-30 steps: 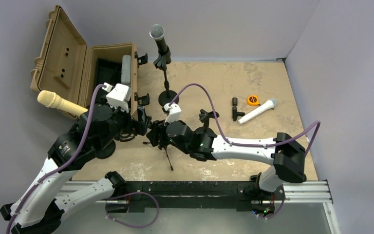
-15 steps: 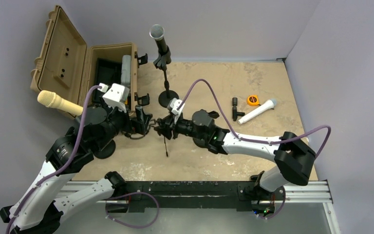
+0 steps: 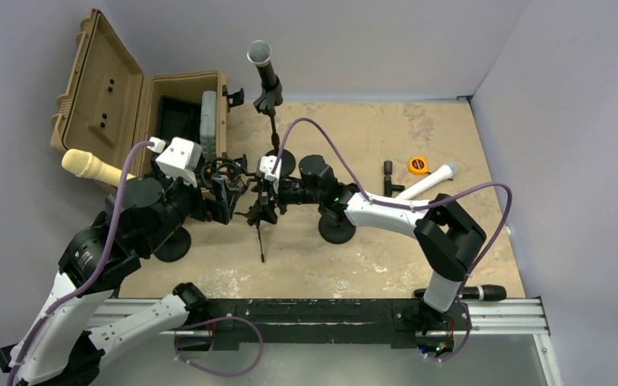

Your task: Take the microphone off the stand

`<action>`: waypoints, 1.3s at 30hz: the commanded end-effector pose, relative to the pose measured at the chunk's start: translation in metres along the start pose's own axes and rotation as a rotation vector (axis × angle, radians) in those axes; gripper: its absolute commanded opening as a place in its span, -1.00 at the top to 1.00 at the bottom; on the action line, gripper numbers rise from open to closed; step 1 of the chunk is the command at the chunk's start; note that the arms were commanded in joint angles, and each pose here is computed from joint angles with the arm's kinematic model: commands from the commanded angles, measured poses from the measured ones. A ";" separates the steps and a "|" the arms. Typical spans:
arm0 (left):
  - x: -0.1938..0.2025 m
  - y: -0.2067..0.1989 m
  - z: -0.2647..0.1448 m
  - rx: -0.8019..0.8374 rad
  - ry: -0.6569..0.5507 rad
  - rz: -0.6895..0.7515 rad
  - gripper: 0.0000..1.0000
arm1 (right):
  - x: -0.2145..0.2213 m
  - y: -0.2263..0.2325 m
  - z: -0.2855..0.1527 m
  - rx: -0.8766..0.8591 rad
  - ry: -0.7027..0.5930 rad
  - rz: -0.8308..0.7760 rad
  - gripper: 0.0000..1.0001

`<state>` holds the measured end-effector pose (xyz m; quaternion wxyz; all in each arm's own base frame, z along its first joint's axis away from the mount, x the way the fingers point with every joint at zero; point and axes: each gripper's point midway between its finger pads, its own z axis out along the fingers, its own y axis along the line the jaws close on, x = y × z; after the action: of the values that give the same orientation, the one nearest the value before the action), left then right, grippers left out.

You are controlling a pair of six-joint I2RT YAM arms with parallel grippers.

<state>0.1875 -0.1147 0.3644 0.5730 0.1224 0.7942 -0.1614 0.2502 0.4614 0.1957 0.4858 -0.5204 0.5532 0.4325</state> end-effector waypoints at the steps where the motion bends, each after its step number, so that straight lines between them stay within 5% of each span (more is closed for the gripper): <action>1: -0.026 -0.001 -0.008 0.009 -0.072 0.005 -1.00 | -0.037 -0.015 -0.013 0.136 -0.033 0.056 -0.46; 6: -0.034 0.001 -0.018 0.011 -0.085 0.016 -1.00 | -0.039 -0.023 -0.023 0.251 -0.007 0.147 -0.58; 20: -0.043 -0.001 -0.069 0.111 -0.155 -0.073 -0.99 | -0.107 0.003 -0.018 0.320 -0.277 0.087 -0.55; 34: 0.012 -0.006 -0.081 0.192 -0.063 -0.143 -0.78 | -0.094 -0.015 0.004 0.401 -0.308 0.136 -0.01; 36: 0.022 -0.012 -0.075 0.217 -0.044 -0.165 -0.75 | -0.095 -0.015 0.003 0.405 -0.317 0.119 0.19; 39: 0.043 -0.029 -0.059 0.277 0.013 -0.206 -0.69 | -0.096 -0.016 -0.002 0.421 -0.317 0.085 0.84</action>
<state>0.1132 -0.0883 0.3648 0.5676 0.1152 0.7676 -0.2744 0.2615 0.4780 0.2463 0.5929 -0.3330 0.6136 0.4013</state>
